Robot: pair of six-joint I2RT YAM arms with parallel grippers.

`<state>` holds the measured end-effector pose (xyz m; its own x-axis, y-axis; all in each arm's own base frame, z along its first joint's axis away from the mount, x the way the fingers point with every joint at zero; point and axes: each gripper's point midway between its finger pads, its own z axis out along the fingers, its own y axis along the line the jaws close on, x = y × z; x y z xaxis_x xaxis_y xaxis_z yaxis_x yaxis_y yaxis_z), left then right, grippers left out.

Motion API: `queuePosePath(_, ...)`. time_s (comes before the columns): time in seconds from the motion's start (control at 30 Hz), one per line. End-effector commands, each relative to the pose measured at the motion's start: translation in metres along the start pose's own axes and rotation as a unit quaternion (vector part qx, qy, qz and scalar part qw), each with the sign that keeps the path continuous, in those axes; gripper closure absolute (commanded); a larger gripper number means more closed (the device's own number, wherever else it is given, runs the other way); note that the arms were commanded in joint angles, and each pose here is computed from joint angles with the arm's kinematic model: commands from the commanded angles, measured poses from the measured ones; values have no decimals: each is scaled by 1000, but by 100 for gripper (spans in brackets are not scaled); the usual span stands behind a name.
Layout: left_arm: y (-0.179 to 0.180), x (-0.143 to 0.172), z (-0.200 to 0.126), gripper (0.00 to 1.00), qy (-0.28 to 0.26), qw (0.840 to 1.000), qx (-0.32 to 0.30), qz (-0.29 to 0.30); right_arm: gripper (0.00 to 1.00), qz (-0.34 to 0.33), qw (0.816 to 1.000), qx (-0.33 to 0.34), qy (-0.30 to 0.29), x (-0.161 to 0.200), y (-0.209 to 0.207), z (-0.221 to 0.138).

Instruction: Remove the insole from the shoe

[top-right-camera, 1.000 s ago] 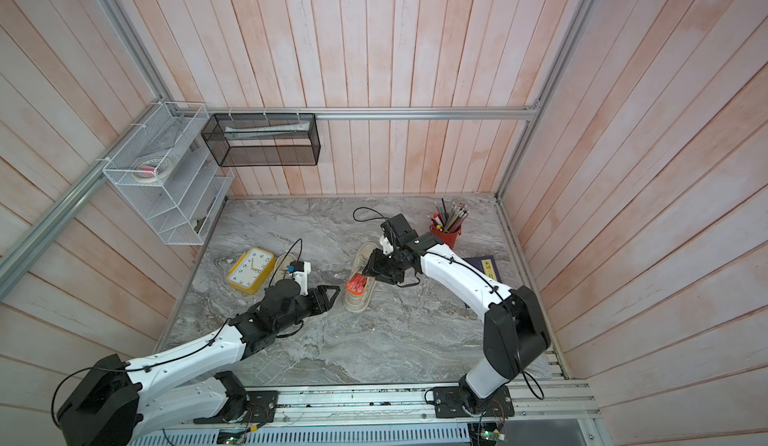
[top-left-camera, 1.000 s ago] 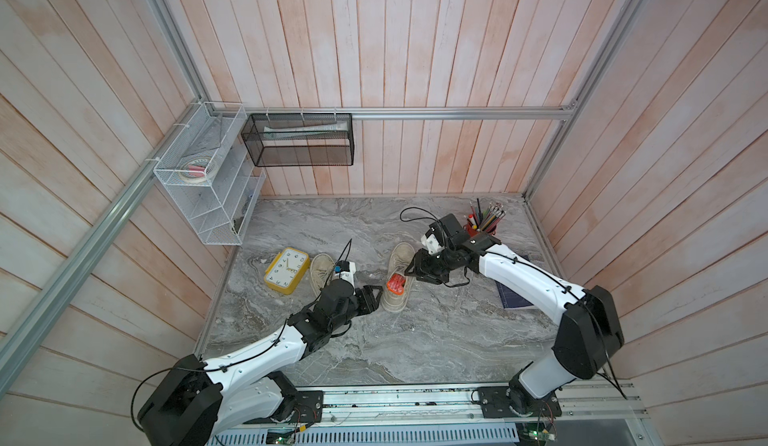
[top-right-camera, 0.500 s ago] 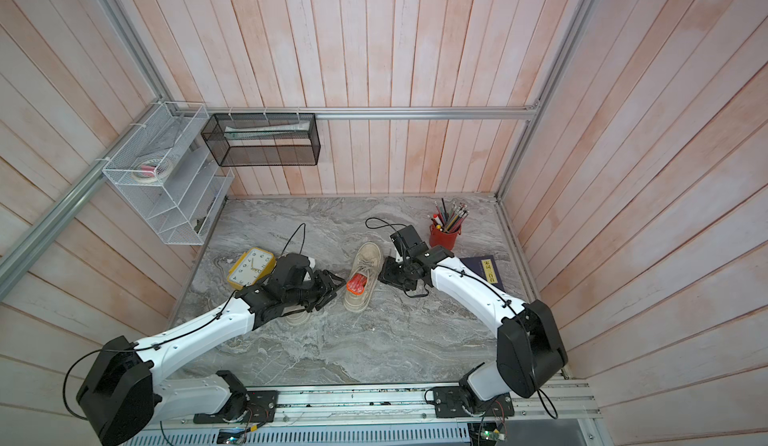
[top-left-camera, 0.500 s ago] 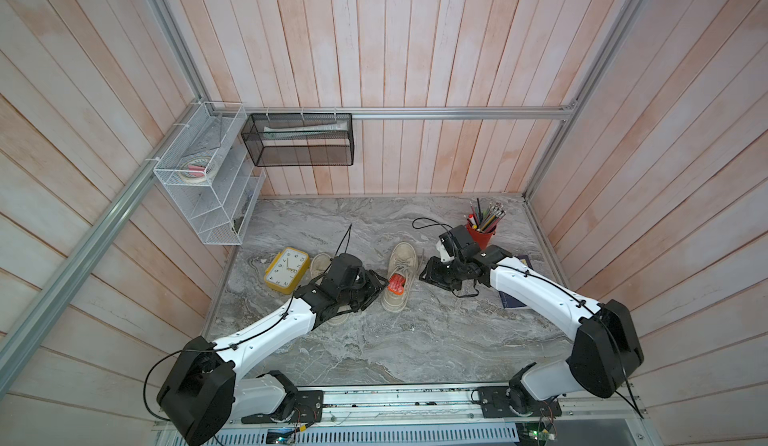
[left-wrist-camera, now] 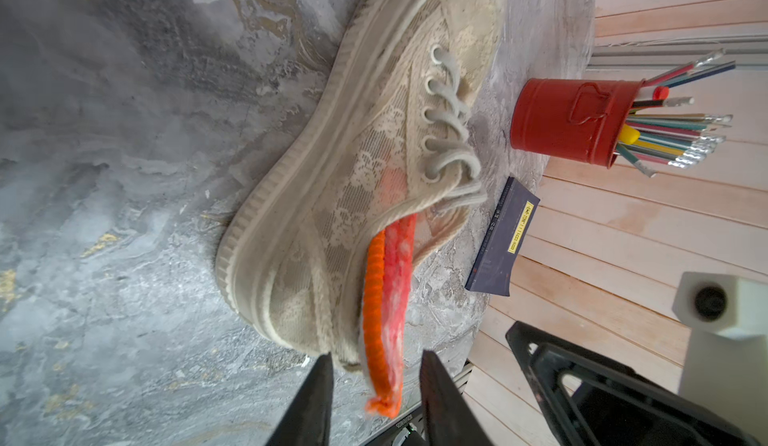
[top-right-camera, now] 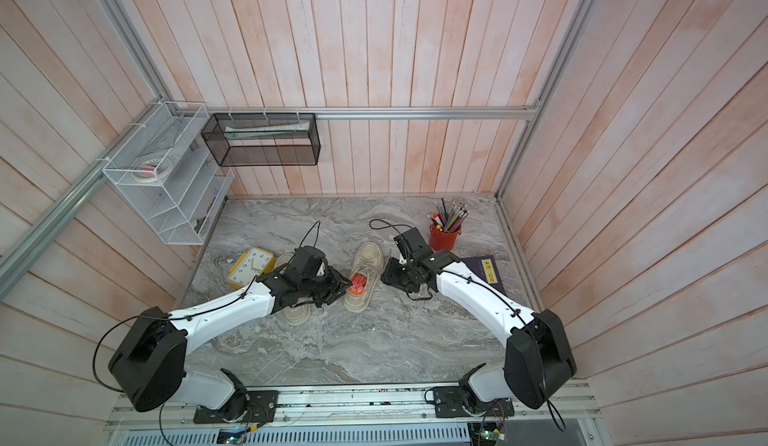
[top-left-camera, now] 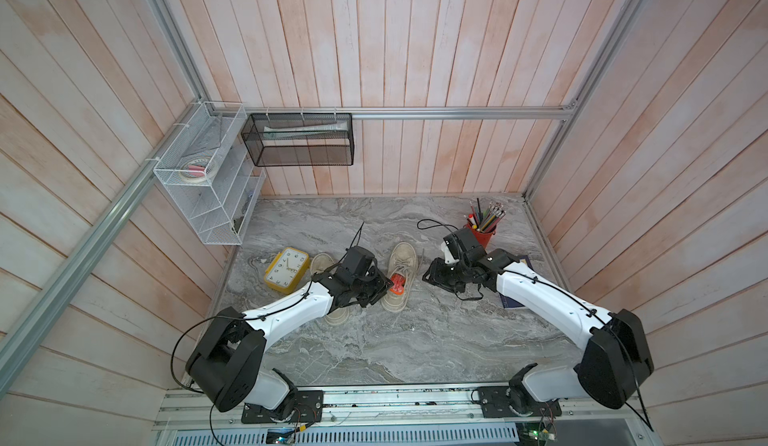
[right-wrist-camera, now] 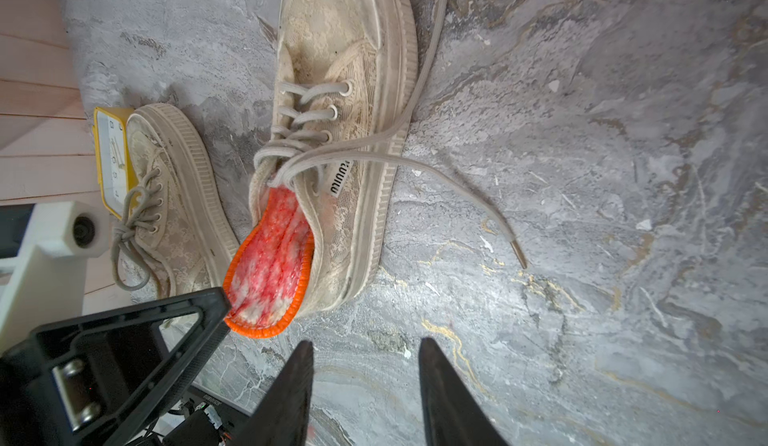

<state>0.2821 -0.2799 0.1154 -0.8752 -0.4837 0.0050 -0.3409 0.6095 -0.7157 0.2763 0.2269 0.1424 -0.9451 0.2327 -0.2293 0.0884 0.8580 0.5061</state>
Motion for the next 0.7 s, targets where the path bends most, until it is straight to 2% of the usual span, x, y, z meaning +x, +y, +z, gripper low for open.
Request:
queuePosePath(0.0,-8,-1,4,67,9,1000,7,6,56,9,1000,7,-5,2,-7,-2)
queuePosePath(0.23,-12,-1,4,83,11,1000,13,10,57,-12,1000,-1,-1,1,-3,8)
queuePosePath(0.33,-13,-1,2,90,9,1000,16,12,59,-89,996,2,-25,-8,7,18)
queuePosePath(0.47,-17,-1,-4,94,5,1000,23,18,58,-189,980,1,-65,-26,27,32)
queuePosePath(0.67,-20,-2,-10,98,-3,999,33,19,54,-247,969,4,-19,-27,37,66)
